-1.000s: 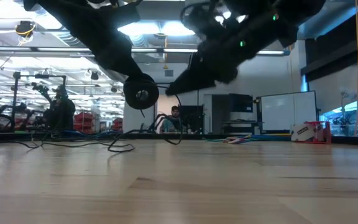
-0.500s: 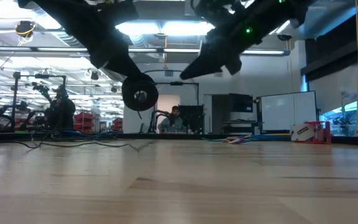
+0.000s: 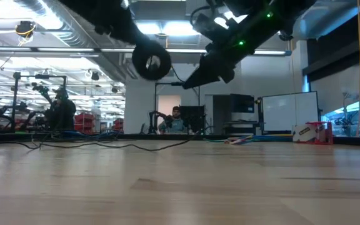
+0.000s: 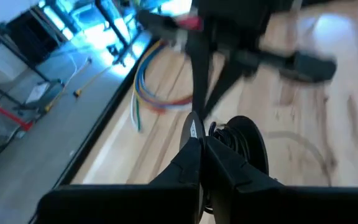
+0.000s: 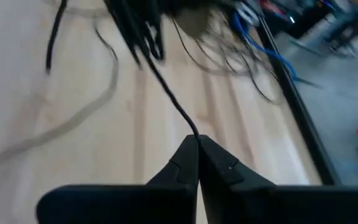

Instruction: Coiling cords

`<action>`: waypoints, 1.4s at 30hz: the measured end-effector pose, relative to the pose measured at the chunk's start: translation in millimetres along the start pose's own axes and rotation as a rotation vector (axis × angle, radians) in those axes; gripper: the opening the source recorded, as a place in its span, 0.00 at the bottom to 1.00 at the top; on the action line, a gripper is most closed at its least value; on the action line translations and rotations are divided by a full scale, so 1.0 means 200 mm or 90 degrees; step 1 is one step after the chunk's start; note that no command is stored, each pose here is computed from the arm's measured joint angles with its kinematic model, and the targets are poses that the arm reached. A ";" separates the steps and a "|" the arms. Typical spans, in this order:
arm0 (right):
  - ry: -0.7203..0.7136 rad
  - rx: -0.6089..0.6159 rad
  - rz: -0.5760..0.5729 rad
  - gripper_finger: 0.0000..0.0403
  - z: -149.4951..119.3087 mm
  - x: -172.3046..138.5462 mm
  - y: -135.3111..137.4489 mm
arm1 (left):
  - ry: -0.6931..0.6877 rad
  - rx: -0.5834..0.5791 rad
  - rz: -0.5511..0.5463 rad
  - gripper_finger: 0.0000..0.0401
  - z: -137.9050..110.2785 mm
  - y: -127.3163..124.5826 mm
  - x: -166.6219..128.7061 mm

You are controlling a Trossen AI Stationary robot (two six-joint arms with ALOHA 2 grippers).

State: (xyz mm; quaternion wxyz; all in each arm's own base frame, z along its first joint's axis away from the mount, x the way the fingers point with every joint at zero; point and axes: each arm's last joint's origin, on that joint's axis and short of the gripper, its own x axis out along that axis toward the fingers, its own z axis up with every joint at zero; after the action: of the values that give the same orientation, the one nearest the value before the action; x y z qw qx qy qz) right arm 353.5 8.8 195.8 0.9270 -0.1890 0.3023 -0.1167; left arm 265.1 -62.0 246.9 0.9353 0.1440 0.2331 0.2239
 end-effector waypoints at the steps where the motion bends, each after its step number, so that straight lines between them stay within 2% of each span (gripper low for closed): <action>1: -0.017 0.005 0.012 0.01 0.01 0.01 0.01 | -0.012 -0.004 -0.003 0.01 0.01 0.01 -0.01; 6: -0.076 0.022 0.075 0.03 0.01 0.08 0.06 | -0.056 -0.011 -0.015 0.01 0.06 0.01 -0.01; 17: -0.167 0.049 0.121 0.12 0.04 0.13 0.09 | -0.091 -0.025 -0.016 0.01 0.09 0.02 -0.01; 20: -0.170 0.082 0.122 0.17 0.04 0.13 0.09 | -0.091 -0.023 -0.016 0.00 0.09 0.02 -0.01; 24: -0.120 0.069 0.098 0.30 0.02 0.12 0.08 | -0.091 -0.021 -0.016 0.01 0.09 0.02 -0.01; 29: -0.078 0.051 0.091 0.47 0.04 0.03 0.03 | -0.091 -0.019 -0.015 0.01 0.09 0.02 -0.01; 33: -0.073 0.049 0.092 0.56 0.07 -0.08 -0.02 | -0.091 -0.018 -0.014 0.01 0.09 0.02 -0.01; 37: -0.053 0.044 0.087 0.60 0.09 -0.17 -0.07 | -0.092 -0.021 -0.012 0.01 0.09 0.03 0.00; 42: 0.011 0.058 0.055 0.59 0.07 -0.31 -0.13 | -0.088 -0.020 -0.008 0.01 0.09 0.03 0.00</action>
State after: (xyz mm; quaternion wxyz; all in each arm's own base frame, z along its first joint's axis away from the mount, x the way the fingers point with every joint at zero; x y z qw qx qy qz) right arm 310.1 9.5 249.1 0.9361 -0.1325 0.3128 -0.0916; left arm 272.3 -58.5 264.3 0.9527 0.1426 0.1655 0.2114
